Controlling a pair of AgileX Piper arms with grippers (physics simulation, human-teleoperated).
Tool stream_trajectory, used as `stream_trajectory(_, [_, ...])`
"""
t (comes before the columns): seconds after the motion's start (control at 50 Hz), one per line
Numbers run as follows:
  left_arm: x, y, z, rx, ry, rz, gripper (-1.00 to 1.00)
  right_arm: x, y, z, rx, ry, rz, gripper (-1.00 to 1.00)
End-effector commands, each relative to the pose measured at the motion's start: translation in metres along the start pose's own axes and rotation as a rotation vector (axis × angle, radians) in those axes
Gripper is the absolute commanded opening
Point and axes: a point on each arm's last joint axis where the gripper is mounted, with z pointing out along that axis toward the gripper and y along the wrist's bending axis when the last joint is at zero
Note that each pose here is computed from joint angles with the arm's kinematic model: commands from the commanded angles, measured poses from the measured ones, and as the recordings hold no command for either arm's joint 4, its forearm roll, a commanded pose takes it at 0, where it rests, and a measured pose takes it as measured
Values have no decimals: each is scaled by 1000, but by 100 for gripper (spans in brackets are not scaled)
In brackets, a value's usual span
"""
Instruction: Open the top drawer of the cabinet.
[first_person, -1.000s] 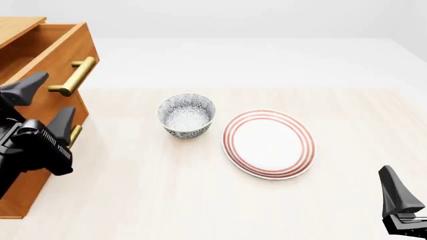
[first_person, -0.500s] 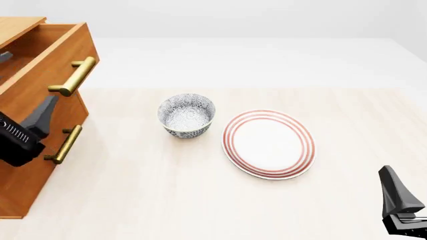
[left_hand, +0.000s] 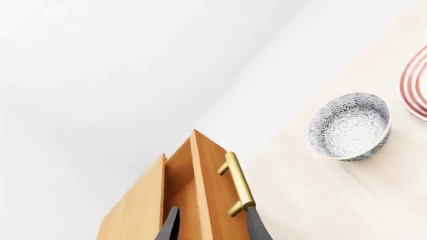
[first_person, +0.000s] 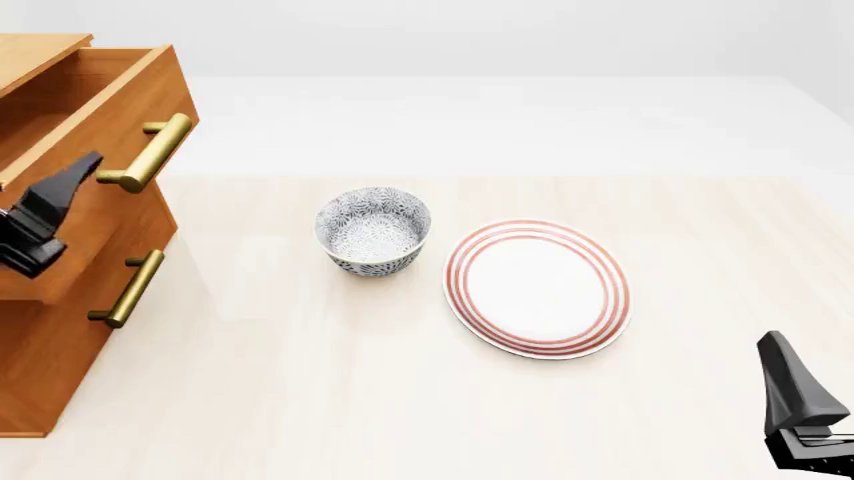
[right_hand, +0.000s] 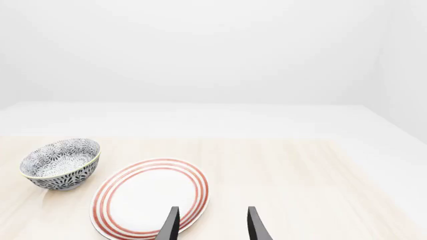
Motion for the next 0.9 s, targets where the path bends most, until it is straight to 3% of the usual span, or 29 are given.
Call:
stream_trajectory(0.02, [-14,19,-3,32,66,-171,100,0,0,0,0,0,0,100])
stream_trajectory(0.04, [-20,24,-1,45,69,-227,100,0,0,0,-1,0,0,100])
stream_trajectory(0.1, [-26,29,-5,40,60,-260,100,0,0,0,-1,0,0,100])
stream_trajectory(0.18, [-25,35,-5,42,117,-314,100,0,0,0,-1,0,0,100])
stream_trajectory(0.3, [-33,43,-2,63,158,-451,100,0,0,0,-1,0,0,100])
stream_trajectory(0.4, [-34,51,-4,46,203,-498,100,0,0,0,-1,0,0,100])
stream_trajectory(0.44, [-40,51,3,80,200,-548,100,0,0,0,-1,0,0,100])
stream_trajectory(0.52, [-37,54,4,70,232,-550,100,0,0,0,-1,0,0,100])
stream_trajectory(0.66, [-46,55,15,110,254,-658,100,0,0,0,-1,0,0,100])
stream_trajectory(0.72, [-42,58,12,89,278,-640,100,0,0,0,-1,0,0,100])
stream_trajectory(0.76, [-45,57,18,110,295,-689,100,0,0,0,-1,0,0,100])
stream_trajectory(0.86, [-49,58,24,134,313,-713,100,0,0,0,-1,0,0,100])
stream_trajectory(0.9, [-45,63,22,108,337,-703,100,0,0,0,-1,0,0,100])
